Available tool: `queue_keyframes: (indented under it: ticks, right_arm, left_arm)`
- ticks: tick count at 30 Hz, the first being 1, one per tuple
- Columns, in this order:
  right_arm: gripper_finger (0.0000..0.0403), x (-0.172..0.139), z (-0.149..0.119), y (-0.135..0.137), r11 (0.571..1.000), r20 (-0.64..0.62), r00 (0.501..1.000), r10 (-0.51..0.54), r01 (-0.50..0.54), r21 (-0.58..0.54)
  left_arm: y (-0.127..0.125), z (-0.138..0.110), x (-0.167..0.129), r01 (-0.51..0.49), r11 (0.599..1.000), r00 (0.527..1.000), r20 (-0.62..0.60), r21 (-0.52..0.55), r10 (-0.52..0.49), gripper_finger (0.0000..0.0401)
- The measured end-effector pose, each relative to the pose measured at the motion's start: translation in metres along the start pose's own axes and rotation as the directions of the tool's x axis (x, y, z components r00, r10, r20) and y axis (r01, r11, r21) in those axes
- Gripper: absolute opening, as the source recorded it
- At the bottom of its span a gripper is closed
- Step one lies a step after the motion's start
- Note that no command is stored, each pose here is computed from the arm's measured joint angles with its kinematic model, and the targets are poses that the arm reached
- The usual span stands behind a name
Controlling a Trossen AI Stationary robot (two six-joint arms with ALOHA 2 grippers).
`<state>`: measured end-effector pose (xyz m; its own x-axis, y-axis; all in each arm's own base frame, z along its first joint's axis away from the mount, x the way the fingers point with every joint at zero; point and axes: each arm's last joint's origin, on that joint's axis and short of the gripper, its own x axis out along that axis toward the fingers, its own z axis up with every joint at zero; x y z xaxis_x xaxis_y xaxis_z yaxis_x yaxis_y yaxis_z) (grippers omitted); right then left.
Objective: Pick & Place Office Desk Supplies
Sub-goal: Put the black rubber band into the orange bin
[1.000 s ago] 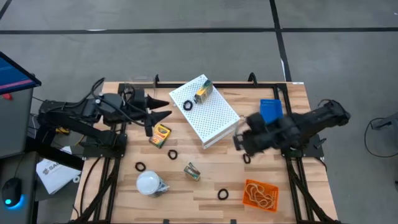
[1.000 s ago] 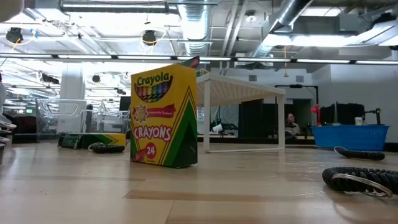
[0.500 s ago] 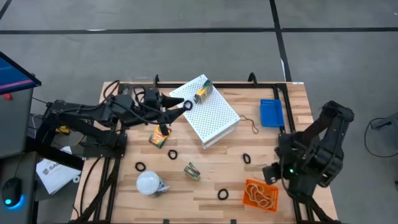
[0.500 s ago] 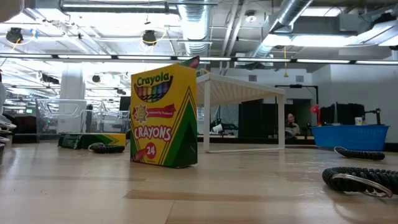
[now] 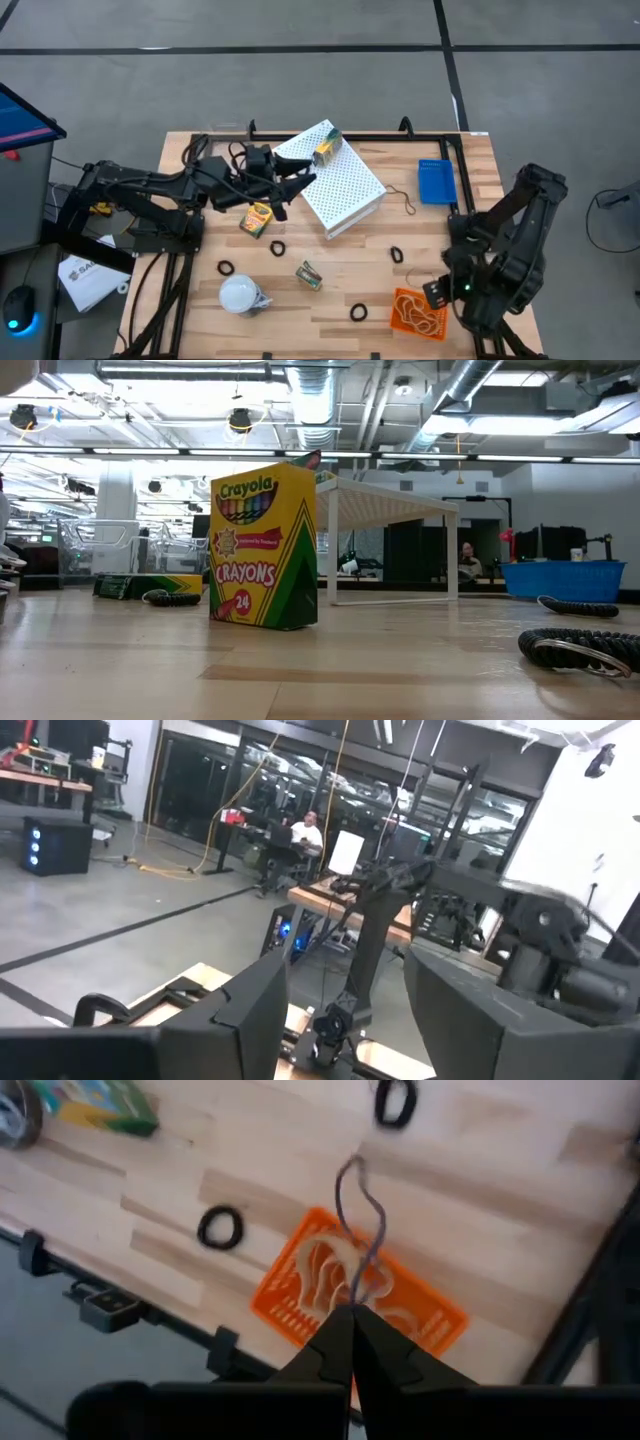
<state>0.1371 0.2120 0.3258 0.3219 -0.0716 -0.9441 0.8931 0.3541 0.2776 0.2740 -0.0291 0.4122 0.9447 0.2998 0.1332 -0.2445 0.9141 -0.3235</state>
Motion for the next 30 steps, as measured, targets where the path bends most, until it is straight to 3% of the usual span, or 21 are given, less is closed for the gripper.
queue_keyframes:
  ticks: [19,25,30]
  right_arm:
    - [0.0000,0.024,-0.030,0.001,0.993,-0.148,0.982,0.120,-0.118,0.027]
    - [0.0000,0.041,-0.040,-0.009,0.997,-0.190,0.978,0.082,-0.084,-0.002]
    - [0.0000,0.065,-0.044,-0.020,0.999,-0.210,0.977,-0.016,0.008,-0.037]
  left_arm:
    - [-0.002,0.000,-0.001,0.024,1.000,1.000,-0.005,-0.012,-0.024,0.0191]
    - [-0.003,0.000,-0.001,0.026,1.000,1.000,-0.005,-0.013,-0.026,0.0191]
    - [-0.004,-0.001,-0.002,0.034,0.999,0.999,-0.008,-0.013,-0.034,0.0191]
